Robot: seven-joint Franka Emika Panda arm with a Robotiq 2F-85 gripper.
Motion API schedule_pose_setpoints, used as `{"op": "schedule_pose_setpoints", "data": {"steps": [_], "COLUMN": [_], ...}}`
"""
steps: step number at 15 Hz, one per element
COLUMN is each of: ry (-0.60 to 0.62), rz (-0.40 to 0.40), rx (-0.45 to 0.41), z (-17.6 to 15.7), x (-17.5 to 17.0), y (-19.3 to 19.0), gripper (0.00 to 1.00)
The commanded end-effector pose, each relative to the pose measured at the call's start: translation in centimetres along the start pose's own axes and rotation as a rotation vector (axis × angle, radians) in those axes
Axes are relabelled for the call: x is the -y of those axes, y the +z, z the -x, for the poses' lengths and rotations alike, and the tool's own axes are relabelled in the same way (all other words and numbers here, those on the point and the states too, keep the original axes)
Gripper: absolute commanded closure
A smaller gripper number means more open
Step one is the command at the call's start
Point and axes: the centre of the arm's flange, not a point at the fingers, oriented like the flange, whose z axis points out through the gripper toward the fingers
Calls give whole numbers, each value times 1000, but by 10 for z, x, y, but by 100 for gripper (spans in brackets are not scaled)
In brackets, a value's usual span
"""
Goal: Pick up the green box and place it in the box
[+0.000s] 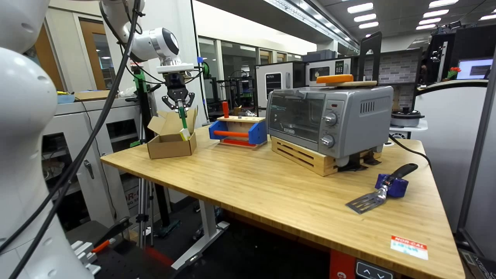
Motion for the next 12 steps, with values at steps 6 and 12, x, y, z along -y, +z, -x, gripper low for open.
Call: {"op": "schedule_pose_setpoints", "data": {"steps": [6, 12], "ry": [-211, -299], "rz": [83, 124], "rx": [49, 104], "z": [-21, -37], "x": [46, 67], "y": [-22, -19], "gripper": [95, 95]}}
